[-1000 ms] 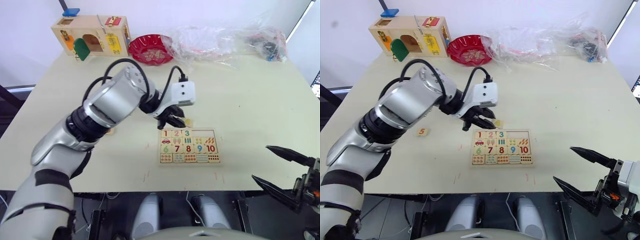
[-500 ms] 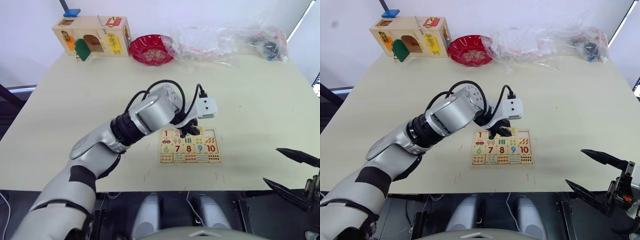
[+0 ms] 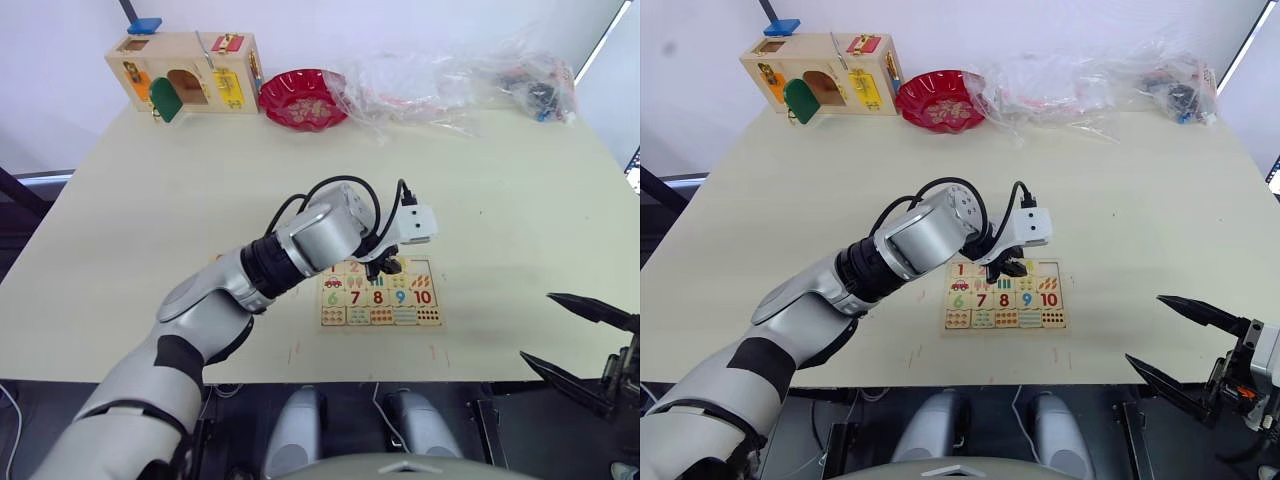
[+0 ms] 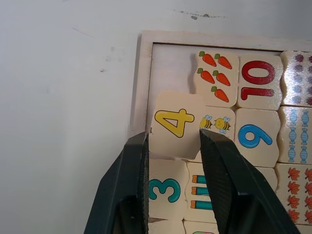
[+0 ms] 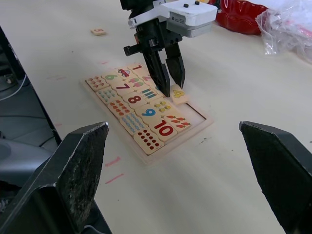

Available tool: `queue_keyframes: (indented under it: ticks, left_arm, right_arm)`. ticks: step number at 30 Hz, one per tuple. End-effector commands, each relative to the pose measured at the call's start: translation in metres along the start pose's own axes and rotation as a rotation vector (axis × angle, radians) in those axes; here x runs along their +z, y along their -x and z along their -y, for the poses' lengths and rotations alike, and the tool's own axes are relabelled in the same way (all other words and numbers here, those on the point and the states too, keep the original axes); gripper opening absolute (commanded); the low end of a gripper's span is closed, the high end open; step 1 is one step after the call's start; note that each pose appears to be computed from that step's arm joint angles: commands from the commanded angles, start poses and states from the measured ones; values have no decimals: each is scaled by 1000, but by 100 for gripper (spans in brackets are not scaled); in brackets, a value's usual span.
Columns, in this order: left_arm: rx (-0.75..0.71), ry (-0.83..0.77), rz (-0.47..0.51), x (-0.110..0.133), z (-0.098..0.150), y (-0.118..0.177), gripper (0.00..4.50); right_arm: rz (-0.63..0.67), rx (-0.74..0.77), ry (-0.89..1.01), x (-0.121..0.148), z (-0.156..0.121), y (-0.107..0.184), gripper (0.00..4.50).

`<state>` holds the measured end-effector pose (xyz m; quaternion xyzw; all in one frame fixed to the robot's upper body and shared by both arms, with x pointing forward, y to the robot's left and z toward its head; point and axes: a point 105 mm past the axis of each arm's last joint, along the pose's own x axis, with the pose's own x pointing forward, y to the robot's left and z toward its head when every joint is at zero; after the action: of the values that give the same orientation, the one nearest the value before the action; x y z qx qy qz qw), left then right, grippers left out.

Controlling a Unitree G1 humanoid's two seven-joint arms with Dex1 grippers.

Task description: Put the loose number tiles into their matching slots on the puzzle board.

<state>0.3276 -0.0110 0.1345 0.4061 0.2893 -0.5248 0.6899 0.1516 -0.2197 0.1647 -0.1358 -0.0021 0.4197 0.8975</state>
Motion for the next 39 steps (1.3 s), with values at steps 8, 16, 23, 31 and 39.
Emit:
queue_keyframes:
  ticks: [8, 16, 23, 31, 39]
  left_arm:
    - [21, -38, -4, 2, 0, -4, 108]
    - [20, -49, -10, 2, 1, -6, 108]
    - [25, -60, -16, 3, 1, -6, 108]
    - [18, -78, -32, 6, 1, -4, 108]
    - [7, -73, -42, 9, 1, -1, 108]
  right_arm:
    - [12, 2, 19, 8, -4, -4, 450]
    - [13, -1, 18, 9, -6, -5, 450]
    - [15, -3, 18, 10, -6, -7, 450]
    - [16, -3, 23, 11, -7, -8, 450]
    - [13, -3, 25, 11, -9, -10, 450]
